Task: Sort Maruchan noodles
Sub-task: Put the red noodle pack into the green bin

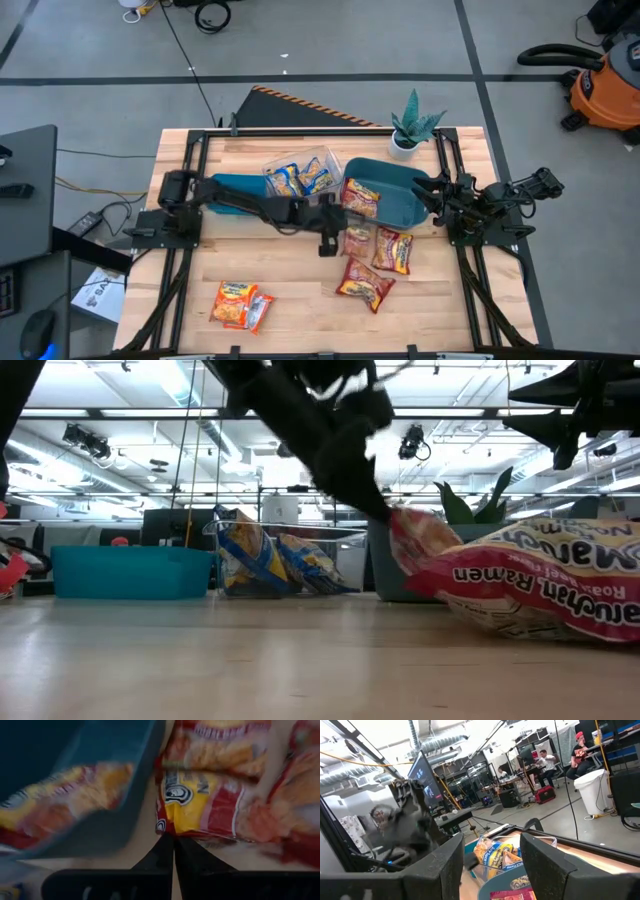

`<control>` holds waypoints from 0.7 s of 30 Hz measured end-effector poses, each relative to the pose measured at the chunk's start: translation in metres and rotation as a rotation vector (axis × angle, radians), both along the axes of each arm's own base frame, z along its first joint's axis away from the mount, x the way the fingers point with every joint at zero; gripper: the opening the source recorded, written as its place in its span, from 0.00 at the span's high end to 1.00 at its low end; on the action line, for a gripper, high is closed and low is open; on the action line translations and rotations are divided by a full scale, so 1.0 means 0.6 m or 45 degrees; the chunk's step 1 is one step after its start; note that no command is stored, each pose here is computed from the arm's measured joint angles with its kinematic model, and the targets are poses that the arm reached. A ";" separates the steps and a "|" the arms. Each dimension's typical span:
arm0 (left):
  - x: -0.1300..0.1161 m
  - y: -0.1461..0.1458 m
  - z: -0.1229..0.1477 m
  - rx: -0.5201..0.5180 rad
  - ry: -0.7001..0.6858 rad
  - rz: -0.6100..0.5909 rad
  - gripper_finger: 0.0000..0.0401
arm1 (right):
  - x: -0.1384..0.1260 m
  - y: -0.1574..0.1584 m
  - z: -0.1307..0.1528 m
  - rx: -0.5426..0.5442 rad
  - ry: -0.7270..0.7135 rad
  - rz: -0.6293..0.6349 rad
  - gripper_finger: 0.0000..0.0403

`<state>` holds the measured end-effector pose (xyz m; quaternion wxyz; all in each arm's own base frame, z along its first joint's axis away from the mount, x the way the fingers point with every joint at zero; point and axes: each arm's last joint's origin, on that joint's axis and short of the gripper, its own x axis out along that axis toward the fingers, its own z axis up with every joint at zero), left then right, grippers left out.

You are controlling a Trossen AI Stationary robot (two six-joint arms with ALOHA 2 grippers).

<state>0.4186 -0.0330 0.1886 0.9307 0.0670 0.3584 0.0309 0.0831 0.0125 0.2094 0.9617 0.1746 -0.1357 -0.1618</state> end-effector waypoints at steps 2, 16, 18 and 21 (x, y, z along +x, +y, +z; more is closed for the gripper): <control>0.000 0.010 0.021 -0.019 -0.061 -0.058 0.97 | 0.000 0.000 0.000 0.000 0.000 0.000 0.51; 0.025 0.067 0.090 -0.067 -0.566 -0.239 0.97 | 0.000 0.000 0.000 0.000 -0.002 0.003 0.51; 0.027 0.084 0.098 -0.039 -0.632 -0.220 0.97 | 0.000 0.000 0.000 -0.001 -0.001 0.003 0.51; 0.030 0.112 0.103 0.031 -0.706 -0.140 0.97 | 0.000 0.000 0.000 0.000 -0.001 0.002 0.51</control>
